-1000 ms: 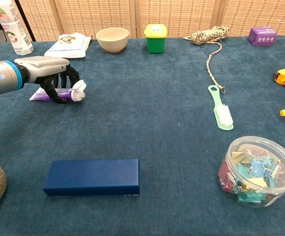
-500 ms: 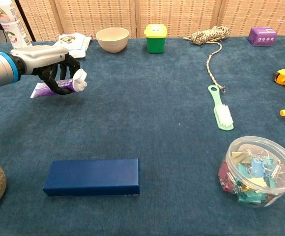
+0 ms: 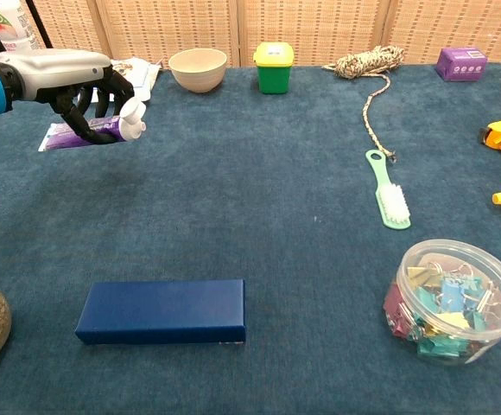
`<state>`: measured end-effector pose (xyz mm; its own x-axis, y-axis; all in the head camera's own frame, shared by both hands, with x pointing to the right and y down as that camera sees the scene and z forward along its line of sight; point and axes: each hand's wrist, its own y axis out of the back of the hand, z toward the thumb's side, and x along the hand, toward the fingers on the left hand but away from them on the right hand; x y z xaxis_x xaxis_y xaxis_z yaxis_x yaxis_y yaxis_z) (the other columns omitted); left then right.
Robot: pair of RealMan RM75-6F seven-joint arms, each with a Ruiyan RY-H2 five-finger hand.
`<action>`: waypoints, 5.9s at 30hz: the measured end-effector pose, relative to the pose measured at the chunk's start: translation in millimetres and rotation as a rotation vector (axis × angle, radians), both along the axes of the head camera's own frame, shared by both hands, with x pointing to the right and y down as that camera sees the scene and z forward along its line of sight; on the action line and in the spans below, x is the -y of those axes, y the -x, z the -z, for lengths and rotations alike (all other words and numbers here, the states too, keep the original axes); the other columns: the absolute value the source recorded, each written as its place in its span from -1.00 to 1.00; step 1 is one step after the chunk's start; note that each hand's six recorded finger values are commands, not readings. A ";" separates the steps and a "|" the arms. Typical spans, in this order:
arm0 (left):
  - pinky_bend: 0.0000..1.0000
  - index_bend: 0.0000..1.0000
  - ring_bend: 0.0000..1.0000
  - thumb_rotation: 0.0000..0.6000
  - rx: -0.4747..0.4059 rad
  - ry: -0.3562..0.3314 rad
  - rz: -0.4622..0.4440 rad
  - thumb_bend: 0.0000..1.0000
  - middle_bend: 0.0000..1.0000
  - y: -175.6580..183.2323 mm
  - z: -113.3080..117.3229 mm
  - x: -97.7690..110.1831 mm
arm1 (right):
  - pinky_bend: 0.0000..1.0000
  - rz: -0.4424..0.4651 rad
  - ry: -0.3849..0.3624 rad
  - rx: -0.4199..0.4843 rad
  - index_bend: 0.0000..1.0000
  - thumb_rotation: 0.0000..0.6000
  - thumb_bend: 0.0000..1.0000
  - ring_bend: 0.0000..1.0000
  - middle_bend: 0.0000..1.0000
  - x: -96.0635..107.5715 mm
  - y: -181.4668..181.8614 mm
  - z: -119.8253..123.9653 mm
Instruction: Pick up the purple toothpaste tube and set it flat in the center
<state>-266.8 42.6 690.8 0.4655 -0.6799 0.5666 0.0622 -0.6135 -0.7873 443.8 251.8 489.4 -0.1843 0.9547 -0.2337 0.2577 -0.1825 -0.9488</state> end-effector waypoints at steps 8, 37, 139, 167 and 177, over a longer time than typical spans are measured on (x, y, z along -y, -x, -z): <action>0.33 0.26 0.18 1.00 -0.014 0.005 -0.008 0.52 0.11 -4.0 12.0 5.0 | -0.98 0.019 0.005 0.040 -0.67 1.00 -1.00 -0.99 -0.78 8.5 2.8 -3.2; 0.33 0.26 0.18 1.00 -0.087 0.000 -0.191 0.61 0.11 -60.4 82.1 12.6 | -0.86 0.268 0.019 0.407 -0.63 1.00 -1.00 -0.99 -0.75 92.3 79.4 -22.1; 0.33 0.26 0.18 1.00 0.005 0.108 -0.296 0.61 0.12 -200.3 80.8 47.4 | -1.00 0.628 0.196 0.473 -0.55 1.00 -1.00 -1.00 -1.00 133.5 266.7 -112.8; 0.33 0.24 0.18 1.00 -0.033 0.104 -0.269 0.61 0.12 -199.4 82.8 44.5 | -1.00 0.637 0.221 0.483 -0.59 1.00 -1.00 -1.00 -1.00 134.0 277.2 -124.5; 0.33 0.23 0.18 1.00 -0.015 0.052 -0.270 0.60 0.12 -189.0 80.9 45.4 | -1.00 0.591 0.224 0.517 -0.76 1.00 -1.00 -1.00 -1.00 132.5 262.9 -123.5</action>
<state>-77.8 -2.9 609.9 0.6344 -0.5002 0.5893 0.2179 -0.6158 -0.7572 180.9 119.3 612.9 0.5187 0.7809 -0.3480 0.4550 -0.5967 -0.6610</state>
